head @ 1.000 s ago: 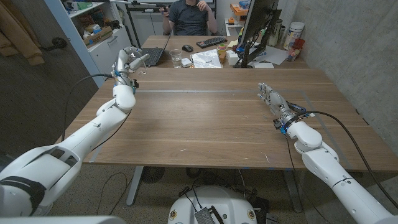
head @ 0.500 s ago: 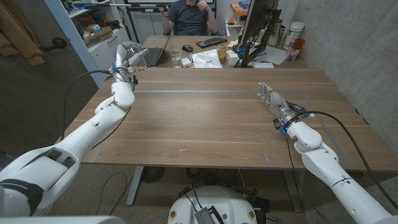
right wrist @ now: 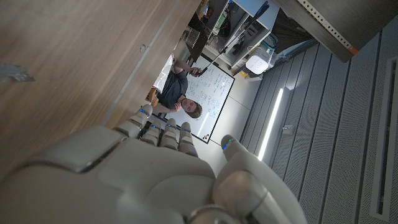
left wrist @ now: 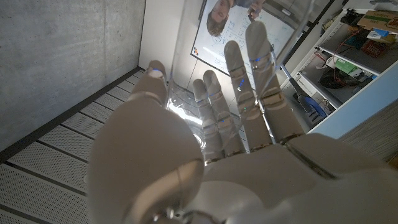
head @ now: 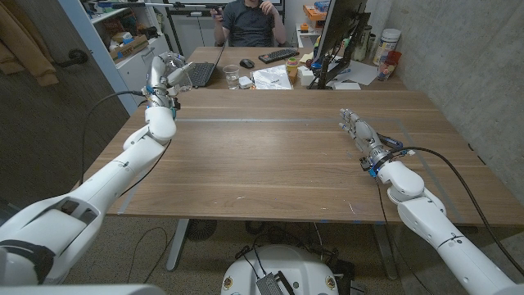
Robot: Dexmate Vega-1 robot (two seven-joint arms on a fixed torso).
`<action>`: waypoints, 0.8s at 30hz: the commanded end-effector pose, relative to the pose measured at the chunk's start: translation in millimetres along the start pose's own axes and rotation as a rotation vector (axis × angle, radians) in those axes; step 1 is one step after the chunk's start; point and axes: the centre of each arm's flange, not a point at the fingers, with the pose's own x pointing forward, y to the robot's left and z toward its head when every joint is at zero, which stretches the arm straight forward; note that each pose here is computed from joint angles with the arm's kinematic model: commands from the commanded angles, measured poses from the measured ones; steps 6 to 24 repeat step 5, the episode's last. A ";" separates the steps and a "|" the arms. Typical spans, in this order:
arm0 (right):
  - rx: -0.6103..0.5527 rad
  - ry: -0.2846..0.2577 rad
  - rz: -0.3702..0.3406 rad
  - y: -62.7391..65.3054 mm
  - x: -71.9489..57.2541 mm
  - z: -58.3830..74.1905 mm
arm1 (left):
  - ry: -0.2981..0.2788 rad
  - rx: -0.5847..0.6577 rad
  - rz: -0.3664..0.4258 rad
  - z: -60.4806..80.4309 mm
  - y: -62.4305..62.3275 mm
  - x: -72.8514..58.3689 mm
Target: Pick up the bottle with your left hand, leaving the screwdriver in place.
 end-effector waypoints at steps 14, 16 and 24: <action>0.002 -0.003 -0.011 -0.6 -1.2 1.3 | 0.008 0.006 -0.002 -0.3 2.3 0.3; 0.002 -0.003 -0.011 -0.6 -1.2 1.3 | 0.008 0.006 -0.002 -0.3 2.3 0.3; 0.002 -0.003 -0.011 -0.6 -1.2 1.3 | 0.008 0.006 -0.002 -0.3 2.3 0.3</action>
